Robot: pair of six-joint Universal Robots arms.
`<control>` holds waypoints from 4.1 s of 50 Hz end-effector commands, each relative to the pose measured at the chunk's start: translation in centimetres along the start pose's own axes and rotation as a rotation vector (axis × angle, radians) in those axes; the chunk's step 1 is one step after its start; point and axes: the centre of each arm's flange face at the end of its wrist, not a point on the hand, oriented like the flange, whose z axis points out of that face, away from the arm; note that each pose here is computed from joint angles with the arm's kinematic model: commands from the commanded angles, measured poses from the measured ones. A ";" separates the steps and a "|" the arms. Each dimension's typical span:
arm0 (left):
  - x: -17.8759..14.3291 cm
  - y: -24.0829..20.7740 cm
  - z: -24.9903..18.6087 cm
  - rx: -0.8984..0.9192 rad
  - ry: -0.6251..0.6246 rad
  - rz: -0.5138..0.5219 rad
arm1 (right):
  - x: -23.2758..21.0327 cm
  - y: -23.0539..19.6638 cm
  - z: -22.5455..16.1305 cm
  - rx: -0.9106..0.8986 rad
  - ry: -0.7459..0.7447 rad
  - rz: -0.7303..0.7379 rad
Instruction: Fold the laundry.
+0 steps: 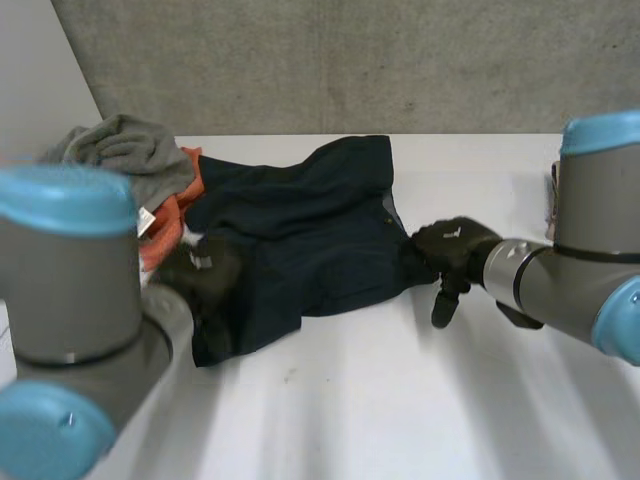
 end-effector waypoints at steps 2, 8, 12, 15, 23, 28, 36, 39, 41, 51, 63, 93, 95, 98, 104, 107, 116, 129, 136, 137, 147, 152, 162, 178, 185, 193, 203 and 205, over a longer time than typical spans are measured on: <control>0.5 3.0 1.5 -0.102 -0.025 -0.049 | 0.2 2.0 4.2 0.071 0.075 -0.015; -0.2 3.5 4.3 -0.069 -0.097 -0.025 | 0.1 2.7 7.1 0.137 0.138 -0.035; -0.5 3.6 6.0 -0.042 -0.131 0.027 | -0.1 2.9 8.5 0.168 0.153 -0.045; -0.6 3.7 7.1 -0.027 -0.152 0.066 | -0.3 2.9 9.3 0.184 0.160 -0.048; -0.6 4.1 9.8 0.015 -0.199 0.165 | -0.2 2.7 10.3 0.203 0.179 -0.054; -1.1 3.6 10.4 0.051 -0.230 0.220 | 0.5 1.7 9.0 0.206 0.197 -0.055; -2.4 -0.7 5.0 0.156 -0.248 0.204 | 0.7 0.6 3.5 0.096 0.150 -0.081; -2.3 -1.9 1.1 0.179 -0.217 0.209 | 0.5 0.7 0.4 0.019 0.090 -0.136; -1.8 -1.6 -1.8 0.144 -0.162 0.234 | 0.2 0.9 -2.2 -0.044 0.032 -0.197; 0.7 2.2 -10.0 -0.190 0.125 0.389 | -2.0 3.7 -12.2 -0.374 -0.282 -0.495; -0.2 -1.3 0.7 -0.094 -0.051 0.322 | -1.3 3.0 -5.0 -0.253 -0.080 -0.391; -11.3 -19.1 2.6 0.793 -0.415 -0.083 | 7.7 -16.5 0.3 0.830 0.582 -0.251; -10.0 -16.5 4.7 0.706 -0.384 -0.071 | 7.1 -14.1 2.6 0.757 0.536 -0.244; -7.6 -12.7 7.5 0.587 -0.327 -0.049 | 5.7 -10.2 5.8 0.644 0.452 -0.239; -2.6 -5.2 11.3 0.367 -0.212 0.000 | 3.5 -2.3 9.8 0.405 0.334 -0.224; -1.1 -2.2 11.7 0.263 -0.189 0.039 | 2.7 0.8 10.1 0.293 0.290 -0.240; -1.3 -0.3 6.2 0.065 -0.181 0.114 | 0.9 2.2 5.3 0.137 0.189 -0.257; 0.0 3.1 -6.5 -0.262 0.106 0.343 | -1.8 3.6 -6.2 -0.229 -0.064 -0.428; 1.3 3.5 -10.7 -0.319 0.255 0.412 | -2.1 5.4 -9.4 -0.400 -0.215 -0.506; 1.4 3.3 -10.8 -0.315 0.261 0.416 | -2.1 5.5 -9.4 -0.396 -0.217 -0.513; -0.7 -3.7 -3.1 0.093 0.075 0.315 | -3.4 6.4 -7.4 -0.298 -0.159 -0.434; -1.4 -4.3 3.0 0.187 0.061 0.274 | -3.8 6.6 -6.8 -0.257 -0.125 -0.430; 0.2 -2.2 11.4 0.180 0.167 0.280 | -4.1 7.2 -6.2 -0.223 -0.081 -0.424; 1.1 -0.2 16.2 0.134 0.102 0.365 | -4.0 6.9 -6.2 -0.172 -0.045 -0.393; 1.4 -0.1 16.9 0.128 0.059 0.398 | -4.1 6.9 -6.2 -0.164 -0.044 -0.396; 0.2 -0.7 13.4 -0.010 -0.127 0.417 | -4.2 6.8 -6.5 -0.158 -0.042 -0.400; -0.3 2.2 11.1 -0.250 -0.144 0.509 | -4.9 6.6 -6.7 -0.152 -0.056 -0.415; -0.2 1.5 11.0 -0.230 -0.137 0.490 | -5.2 6.6 -6.8 -0.146 -0.060 -0.421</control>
